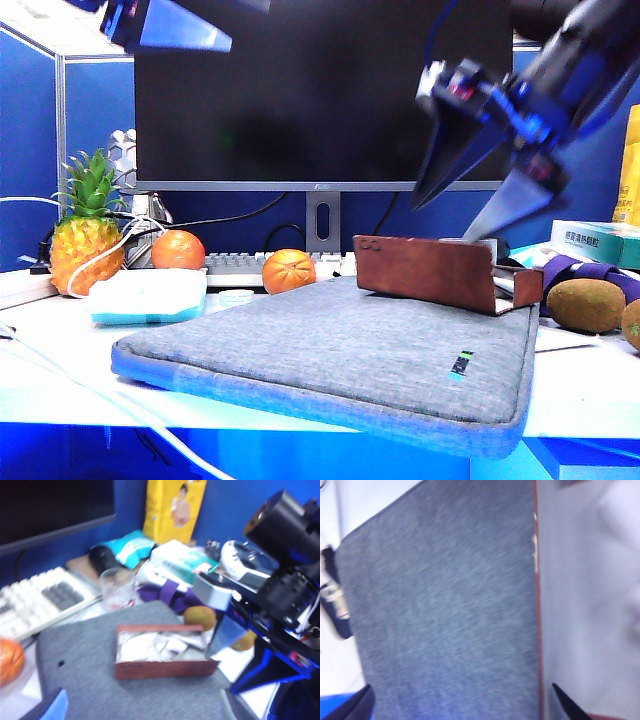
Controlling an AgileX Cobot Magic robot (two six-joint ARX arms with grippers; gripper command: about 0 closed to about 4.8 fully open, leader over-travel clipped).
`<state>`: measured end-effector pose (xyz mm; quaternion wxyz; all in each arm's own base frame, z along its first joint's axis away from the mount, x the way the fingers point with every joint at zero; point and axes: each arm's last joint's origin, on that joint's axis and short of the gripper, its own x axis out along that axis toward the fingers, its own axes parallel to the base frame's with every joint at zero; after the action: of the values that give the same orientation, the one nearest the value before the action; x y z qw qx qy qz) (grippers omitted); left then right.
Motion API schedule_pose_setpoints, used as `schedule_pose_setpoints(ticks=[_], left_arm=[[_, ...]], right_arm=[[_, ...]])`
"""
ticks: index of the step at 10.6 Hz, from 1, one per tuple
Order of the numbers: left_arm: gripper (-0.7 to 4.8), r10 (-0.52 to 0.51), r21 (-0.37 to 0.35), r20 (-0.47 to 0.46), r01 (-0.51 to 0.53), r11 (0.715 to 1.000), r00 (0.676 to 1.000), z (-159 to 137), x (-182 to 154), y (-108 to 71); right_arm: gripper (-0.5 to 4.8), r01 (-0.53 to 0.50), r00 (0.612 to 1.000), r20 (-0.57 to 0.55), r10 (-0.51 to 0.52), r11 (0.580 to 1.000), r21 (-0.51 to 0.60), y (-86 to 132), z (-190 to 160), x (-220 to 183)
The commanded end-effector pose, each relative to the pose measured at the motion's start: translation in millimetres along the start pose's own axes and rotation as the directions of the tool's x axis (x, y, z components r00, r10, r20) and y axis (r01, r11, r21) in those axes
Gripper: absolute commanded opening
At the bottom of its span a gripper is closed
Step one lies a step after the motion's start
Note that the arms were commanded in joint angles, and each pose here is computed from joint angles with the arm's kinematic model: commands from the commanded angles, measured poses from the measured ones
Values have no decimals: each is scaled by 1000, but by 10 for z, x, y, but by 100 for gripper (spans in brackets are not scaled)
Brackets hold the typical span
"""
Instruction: Close the glasses case.
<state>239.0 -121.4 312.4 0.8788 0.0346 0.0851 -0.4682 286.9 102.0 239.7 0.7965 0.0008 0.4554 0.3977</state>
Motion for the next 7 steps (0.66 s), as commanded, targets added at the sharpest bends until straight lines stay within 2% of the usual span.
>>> schedule_pose_setpoints(ticks=[1, 2, 3, 4, 5, 7], left_arm=[[404, -2, -10, -12, 2, 1000, 1000, -47, 82, 34], [404, -2, -12, -15, 2, 1000, 1000, -55, 91, 39], [404, -3, -17, -23, 3, 1000, 1000, -74, 107, 47], [404, -3, -19, -27, 3, 1000, 1000, -80, 112, 49], [404, -4, -20, -29, 3, 1000, 1000, -86, 117, 52], [404, -4, -24, -35, 4, 1000, 999, -97, 124, 56]], right_arm=[[411, 60, 996, 68, -57, 997, -41, -111, 99, 128], [270, 106, 992, 77, -102, 993, -46, -125, 113, 126], [166, 191, 980, 70, -186, 979, -77, -151, 113, 125], [99, 227, 973, 66, -221, 969, -96, -163, 112, 124], [73, 244, 969, 70, -238, 965, -96, -174, 117, 124], [65, 247, 967, 85, -239, 964, -100, -176, 132, 122]])
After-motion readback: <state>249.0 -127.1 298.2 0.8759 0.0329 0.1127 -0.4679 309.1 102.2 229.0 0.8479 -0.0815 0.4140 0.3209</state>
